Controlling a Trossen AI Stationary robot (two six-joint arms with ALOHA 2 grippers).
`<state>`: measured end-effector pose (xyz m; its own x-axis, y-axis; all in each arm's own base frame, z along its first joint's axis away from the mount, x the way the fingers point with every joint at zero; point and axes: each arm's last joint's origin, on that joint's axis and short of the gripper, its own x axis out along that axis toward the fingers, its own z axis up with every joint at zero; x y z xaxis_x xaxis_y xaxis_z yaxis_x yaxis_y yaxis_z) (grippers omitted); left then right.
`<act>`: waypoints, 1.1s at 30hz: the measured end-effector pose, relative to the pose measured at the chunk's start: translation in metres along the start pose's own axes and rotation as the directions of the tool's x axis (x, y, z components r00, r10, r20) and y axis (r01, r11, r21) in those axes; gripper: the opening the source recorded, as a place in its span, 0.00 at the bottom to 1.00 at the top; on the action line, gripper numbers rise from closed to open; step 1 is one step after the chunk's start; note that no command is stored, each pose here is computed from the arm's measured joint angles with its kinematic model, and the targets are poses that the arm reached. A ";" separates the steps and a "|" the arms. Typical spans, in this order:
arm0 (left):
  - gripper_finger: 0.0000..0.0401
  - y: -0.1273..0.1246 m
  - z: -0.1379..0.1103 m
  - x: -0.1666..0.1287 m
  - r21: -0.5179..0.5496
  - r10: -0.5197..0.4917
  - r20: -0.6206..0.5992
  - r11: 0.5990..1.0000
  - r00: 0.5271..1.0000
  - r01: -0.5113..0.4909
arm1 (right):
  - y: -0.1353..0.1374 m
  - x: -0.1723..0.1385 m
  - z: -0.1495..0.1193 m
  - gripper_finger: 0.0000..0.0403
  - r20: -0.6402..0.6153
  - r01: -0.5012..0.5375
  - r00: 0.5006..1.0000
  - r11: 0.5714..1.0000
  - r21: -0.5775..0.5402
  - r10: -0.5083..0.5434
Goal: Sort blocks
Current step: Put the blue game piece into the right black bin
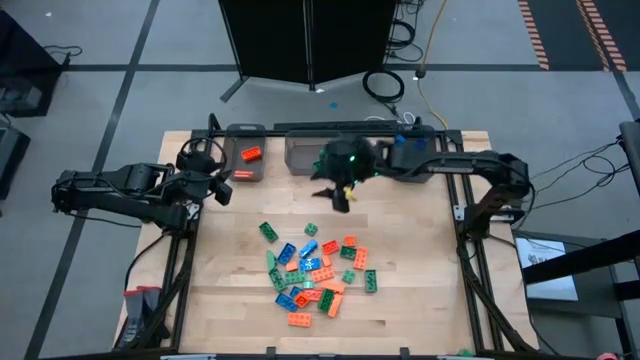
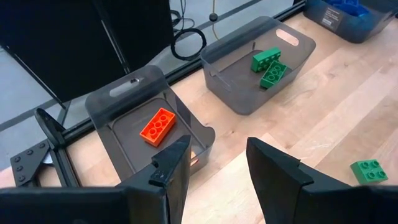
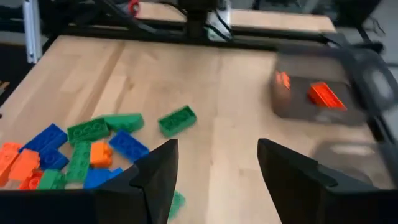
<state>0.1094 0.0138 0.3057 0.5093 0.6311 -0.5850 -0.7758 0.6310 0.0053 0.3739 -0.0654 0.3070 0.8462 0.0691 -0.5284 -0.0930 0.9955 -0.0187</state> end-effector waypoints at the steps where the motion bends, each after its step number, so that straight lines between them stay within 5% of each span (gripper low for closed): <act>1: 0.40 0.000 0.000 0.000 0.000 0.000 0.000 1.000 1.000 0.000 | 0.003 0.007 0.000 0.53 0.009 -0.010 1.000 1.000 -0.009 0.011; 11: 0.40 0.000 0.000 0.000 0.001 0.000 0.000 1.000 1.000 0.000 | 0.037 0.079 -0.039 0.53 -0.151 -0.146 0.981 0.977 -0.153 0.123; 22: 0.40 0.000 -0.001 0.000 0.005 0.004 -0.005 1.000 1.000 -0.004 | 0.069 0.093 -0.048 0.53 -0.196 -0.261 0.959 0.912 -0.315 0.207; 33: 0.40 0.000 -0.001 0.000 0.005 0.004 -0.005 1.000 1.000 -0.004 | 0.073 0.119 -0.073 0.53 -0.274 -0.315 0.933 0.898 -0.307 0.233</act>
<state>0.1088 0.0139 0.3052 0.5043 0.6312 -0.5893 -0.7760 0.6307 0.0115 0.4298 0.0103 0.1806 0.6240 0.2788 -0.7300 -0.5109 0.8524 -0.1112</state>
